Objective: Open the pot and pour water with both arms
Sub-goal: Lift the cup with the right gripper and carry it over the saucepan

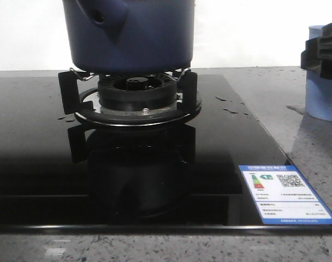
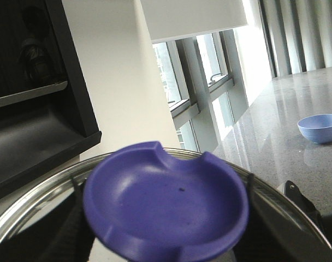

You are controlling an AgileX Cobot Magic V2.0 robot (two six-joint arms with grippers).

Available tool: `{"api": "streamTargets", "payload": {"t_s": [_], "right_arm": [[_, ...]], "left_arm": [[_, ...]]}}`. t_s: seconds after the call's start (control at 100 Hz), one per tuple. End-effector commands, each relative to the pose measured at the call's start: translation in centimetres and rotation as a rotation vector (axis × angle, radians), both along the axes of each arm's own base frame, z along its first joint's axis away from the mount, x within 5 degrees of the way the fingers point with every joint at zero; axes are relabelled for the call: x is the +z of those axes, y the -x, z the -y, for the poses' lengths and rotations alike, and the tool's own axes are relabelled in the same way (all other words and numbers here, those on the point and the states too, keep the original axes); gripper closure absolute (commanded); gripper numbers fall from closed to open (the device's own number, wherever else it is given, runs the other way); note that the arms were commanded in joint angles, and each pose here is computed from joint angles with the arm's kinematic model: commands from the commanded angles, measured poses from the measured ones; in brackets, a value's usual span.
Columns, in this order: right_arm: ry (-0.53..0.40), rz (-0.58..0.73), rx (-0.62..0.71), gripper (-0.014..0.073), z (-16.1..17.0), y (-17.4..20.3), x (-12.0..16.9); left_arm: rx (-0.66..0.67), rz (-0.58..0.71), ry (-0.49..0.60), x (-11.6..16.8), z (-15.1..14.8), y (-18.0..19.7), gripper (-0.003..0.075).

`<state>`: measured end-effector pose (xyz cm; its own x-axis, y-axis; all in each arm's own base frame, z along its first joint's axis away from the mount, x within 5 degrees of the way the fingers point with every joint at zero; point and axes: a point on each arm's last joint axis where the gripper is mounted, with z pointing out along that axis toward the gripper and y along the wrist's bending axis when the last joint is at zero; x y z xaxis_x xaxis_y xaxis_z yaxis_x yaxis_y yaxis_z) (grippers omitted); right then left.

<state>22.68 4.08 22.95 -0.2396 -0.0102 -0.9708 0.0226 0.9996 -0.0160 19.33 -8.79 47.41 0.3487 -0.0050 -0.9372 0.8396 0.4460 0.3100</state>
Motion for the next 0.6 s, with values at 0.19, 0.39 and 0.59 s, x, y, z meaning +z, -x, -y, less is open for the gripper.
{"api": "streamTargets", "payload": {"t_s": [0.19,0.39,0.59], "right_arm": [[0.014,0.090,0.021,0.0350,-0.2,-0.1,1.8],[0.071,0.176,0.083,0.0393,-0.4,0.7,3.5],[0.072,0.275,0.101,0.0393,-0.3,1.6,5.9]], "left_arm": [[-0.036,0.042,0.102,2.0,-0.1,1.4,0.0452],[-0.036,0.042,0.102,2.0,-0.1,1.4,0.0452],[-0.036,0.042,0.102,2.0,-0.1,1.4,0.0453]]}}
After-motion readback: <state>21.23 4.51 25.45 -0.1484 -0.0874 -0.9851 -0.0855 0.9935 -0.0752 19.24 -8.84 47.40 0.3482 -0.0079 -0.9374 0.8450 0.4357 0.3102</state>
